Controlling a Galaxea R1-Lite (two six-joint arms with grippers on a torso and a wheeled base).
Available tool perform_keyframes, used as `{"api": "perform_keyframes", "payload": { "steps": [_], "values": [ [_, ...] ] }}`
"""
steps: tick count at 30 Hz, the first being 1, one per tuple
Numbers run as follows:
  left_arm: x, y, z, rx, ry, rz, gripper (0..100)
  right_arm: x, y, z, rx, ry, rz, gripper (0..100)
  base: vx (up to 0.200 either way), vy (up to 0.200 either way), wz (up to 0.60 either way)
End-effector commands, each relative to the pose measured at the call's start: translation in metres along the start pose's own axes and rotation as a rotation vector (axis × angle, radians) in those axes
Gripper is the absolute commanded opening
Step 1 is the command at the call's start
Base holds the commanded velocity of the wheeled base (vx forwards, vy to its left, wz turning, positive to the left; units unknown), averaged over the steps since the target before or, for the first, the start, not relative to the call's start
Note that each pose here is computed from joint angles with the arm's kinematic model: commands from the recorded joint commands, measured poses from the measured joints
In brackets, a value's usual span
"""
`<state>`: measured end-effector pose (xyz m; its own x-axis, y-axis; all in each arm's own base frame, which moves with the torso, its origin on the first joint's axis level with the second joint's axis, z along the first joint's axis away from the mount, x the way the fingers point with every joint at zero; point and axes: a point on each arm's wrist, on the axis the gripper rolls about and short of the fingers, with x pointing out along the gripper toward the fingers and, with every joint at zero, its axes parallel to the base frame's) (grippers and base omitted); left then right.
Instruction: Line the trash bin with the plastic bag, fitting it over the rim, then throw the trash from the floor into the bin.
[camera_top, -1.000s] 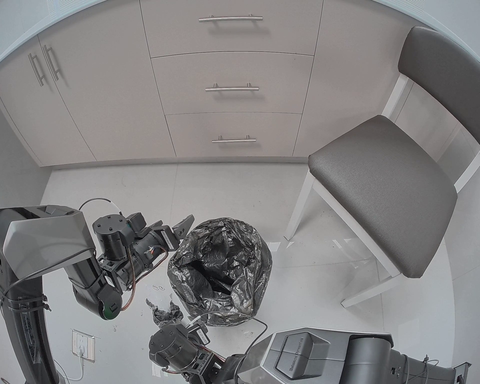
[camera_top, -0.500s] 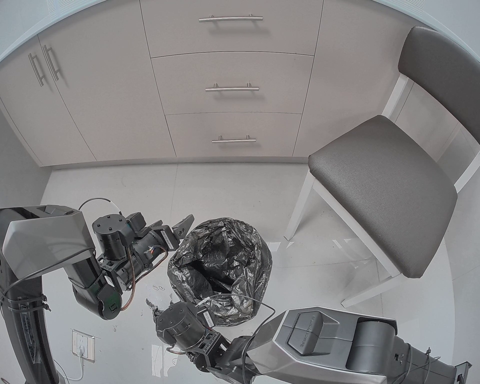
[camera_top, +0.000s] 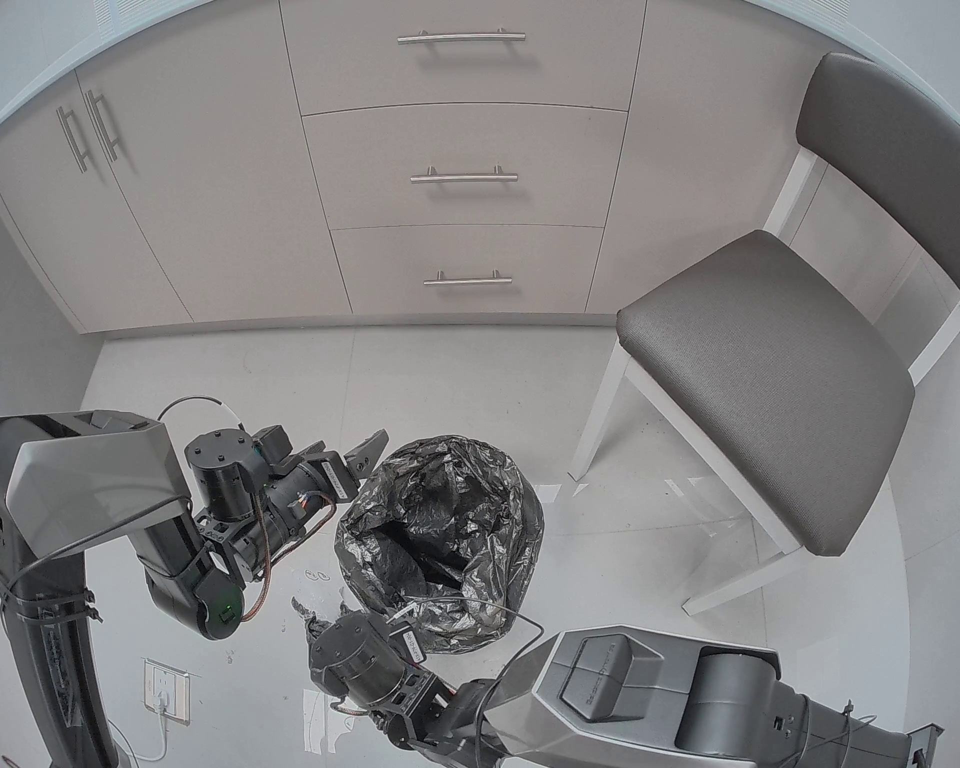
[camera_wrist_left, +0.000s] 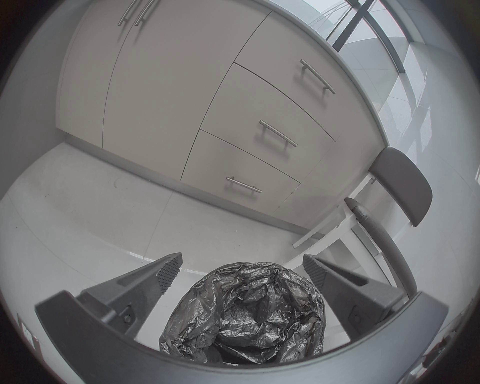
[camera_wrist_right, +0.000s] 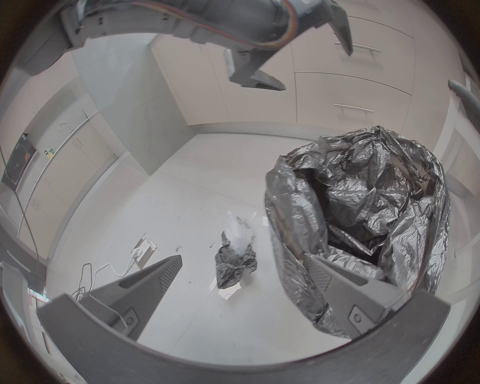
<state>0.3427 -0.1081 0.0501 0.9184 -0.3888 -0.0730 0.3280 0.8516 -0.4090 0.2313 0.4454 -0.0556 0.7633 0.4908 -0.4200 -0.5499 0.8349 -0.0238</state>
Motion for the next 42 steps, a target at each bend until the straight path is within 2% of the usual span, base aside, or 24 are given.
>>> {"api": "perform_keyframes", "payload": {
  "steps": [1,6,15,22,24,27,30,34,37,39,42],
  "values": [
    [0.0,0.001,-0.001,-0.001,0.004,0.003,100,-0.006,0.011,-0.005,-0.011,0.007,0.025,100,0.0,0.0,0.0],
    [-0.003,0.003,-0.001,-0.003,0.009,0.014,100,-0.017,0.027,-0.01,-0.019,0.023,0.092,100,0.0,0.0,0.0],
    [-0.006,0.004,-0.003,-0.004,0.02,0.019,100,-0.017,0.029,-0.015,-0.01,0.034,0.094,100,0.0,0.0,0.0],
    [-0.006,0.003,-0.001,-0.003,0.014,0.014,100,-0.039,0.018,0.025,0.023,-0.02,0.066,100,0.0,0.0,0.0],
    [-0.007,0.001,0.0,-0.002,0.011,0.01,100,-0.047,0.012,0.033,0.025,-0.03,0.035,100,0.0,0.0,0.0],
    [-0.007,-0.001,0.002,-0.002,0.007,0.004,100,-0.052,0.001,0.039,0.033,-0.037,-0.015,100,0.0,0.0,0.0],
    [-0.008,-0.003,0.004,0.0,-0.001,-0.001,100,-0.052,-0.032,0.044,0.051,-0.029,-0.117,100,0.0,0.0,0.0],
    [-0.007,-0.003,0.005,-0.002,-0.003,-0.003,100,-0.044,-0.063,0.054,0.074,-0.058,-0.197,100,0.0,0.0,0.0],
    [-0.007,-0.003,0.004,-0.025,0.0,-0.002,100,-0.04,-0.082,0.081,0.082,-0.134,-0.268,100,0.0,0.0,0.0],
    [-0.007,-0.003,0.004,-0.028,0.0,-0.002,100,-0.038,-0.086,0.087,0.083,-0.148,-0.281,100,0.0,0.0,0.0],
    [-0.007,-0.003,0.004,-0.028,0.001,-0.001,100,-0.026,-0.112,0.105,0.082,-0.186,-0.341,100,0.0,0.0,0.0]
  ]
}}
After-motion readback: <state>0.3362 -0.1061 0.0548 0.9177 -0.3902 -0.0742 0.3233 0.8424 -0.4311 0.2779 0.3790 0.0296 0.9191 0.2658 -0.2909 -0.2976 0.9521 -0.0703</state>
